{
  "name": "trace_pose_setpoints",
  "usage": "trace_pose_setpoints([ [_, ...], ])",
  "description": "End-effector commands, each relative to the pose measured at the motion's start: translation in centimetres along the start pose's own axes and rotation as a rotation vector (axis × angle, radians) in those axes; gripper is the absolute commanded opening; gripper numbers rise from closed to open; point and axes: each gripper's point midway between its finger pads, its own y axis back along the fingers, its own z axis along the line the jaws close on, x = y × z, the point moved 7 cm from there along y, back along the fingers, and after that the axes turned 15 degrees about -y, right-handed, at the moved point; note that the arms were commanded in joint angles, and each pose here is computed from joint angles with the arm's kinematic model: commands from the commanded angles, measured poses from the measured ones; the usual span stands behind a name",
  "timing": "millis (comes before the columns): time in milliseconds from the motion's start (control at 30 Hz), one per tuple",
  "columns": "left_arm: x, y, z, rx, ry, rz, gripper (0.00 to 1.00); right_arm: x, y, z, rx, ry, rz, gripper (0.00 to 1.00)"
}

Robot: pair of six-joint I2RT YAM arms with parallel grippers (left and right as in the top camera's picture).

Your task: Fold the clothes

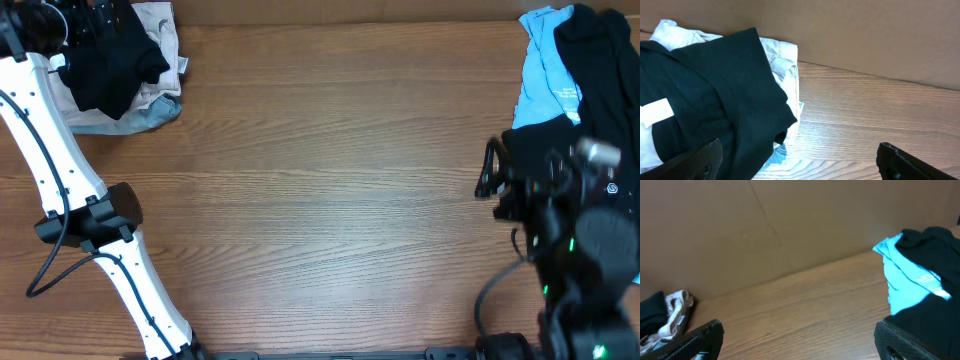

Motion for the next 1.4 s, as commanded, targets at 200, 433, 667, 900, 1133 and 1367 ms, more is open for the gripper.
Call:
trace_pose_setpoints([
  [200, -0.1, 0.1, -0.1, -0.002, -0.017, -0.003, 1.0, 6.6, 0.8, -5.7, -0.096, -0.021, -0.217, 1.0],
  [433, -0.1, 0.1, -0.1, -0.002, -0.017, -0.003, 1.0, 10.1, -0.4, -8.0, -0.16, -0.023, -0.29, 1.0],
  [667, -0.1, 0.1, -0.1, -0.003, -0.017, -0.004, 1.0, 12.6, -1.1, -9.4, -0.134, -0.007, -0.21, 1.0],
  [900, -0.1, 0.1, -0.1, -0.003, -0.017, -0.004, 1.0, 13.7, -1.3, -9.5, -0.14, 0.096, -0.14, 1.0],
  [1133, -0.1, 0.1, -0.1, -0.002, -0.017, -0.004, 1.0, 13.7, -1.3, -9.6, -0.137, 0.096, -0.141, 1.0],
  [1367, -0.1, 0.1, -0.1, -0.002, -0.017, -0.003, 1.0, 13.7, -1.3, -9.6, -0.138, 0.096, -0.141, 1.0],
])
